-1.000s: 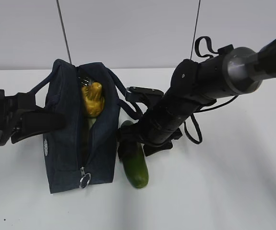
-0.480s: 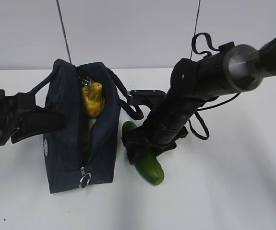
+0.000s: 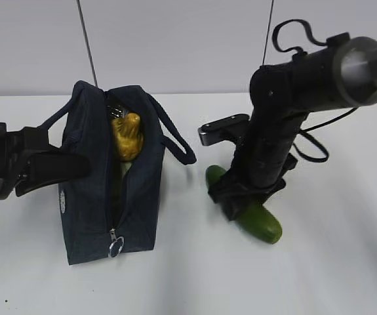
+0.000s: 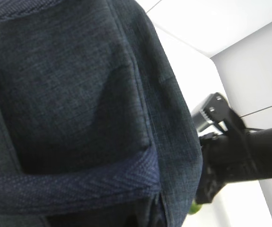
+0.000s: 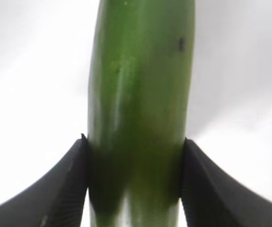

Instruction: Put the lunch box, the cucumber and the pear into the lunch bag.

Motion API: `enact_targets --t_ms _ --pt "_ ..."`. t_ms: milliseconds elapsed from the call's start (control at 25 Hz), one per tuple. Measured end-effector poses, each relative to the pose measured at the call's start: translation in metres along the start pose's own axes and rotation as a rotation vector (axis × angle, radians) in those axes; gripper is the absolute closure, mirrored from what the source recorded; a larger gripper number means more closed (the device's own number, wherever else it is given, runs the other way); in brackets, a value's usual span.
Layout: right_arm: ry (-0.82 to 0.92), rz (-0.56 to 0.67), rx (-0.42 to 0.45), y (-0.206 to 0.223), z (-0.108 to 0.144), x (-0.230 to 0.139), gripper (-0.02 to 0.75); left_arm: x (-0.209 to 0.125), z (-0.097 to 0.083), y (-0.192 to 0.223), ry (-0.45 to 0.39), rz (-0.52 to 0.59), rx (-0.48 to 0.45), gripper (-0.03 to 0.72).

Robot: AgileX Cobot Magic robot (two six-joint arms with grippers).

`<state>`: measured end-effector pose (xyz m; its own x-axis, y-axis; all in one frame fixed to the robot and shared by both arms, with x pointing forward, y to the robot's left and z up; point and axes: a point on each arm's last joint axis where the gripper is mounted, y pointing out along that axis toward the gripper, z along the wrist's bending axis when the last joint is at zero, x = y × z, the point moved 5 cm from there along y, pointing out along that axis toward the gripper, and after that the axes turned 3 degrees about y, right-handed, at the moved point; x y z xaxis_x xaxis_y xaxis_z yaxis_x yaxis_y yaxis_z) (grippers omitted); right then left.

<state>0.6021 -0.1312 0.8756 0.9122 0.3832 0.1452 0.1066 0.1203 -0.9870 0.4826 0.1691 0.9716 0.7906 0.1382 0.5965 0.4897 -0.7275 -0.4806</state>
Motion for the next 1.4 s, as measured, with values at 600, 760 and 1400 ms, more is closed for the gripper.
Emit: enact_targets --t_ms 600,760,1400 --pt "0.115 -0.436 0.084 -0.144 -0.011 0.022 0.337 0.0 0.0 0.0 0.0 0.0 0.0 0.704" --pt "0.093 -0.563 0.32 -0.177 0.021 0.039 0.337 0.0 0.0 0.0 0.0 0.0 0.0 0.704" --pt "0.124 -0.511 0.836 -0.106 0.103 0.075 0.336 0.0 0.0 0.0 -0.002 -0.002 -0.001 0.704"
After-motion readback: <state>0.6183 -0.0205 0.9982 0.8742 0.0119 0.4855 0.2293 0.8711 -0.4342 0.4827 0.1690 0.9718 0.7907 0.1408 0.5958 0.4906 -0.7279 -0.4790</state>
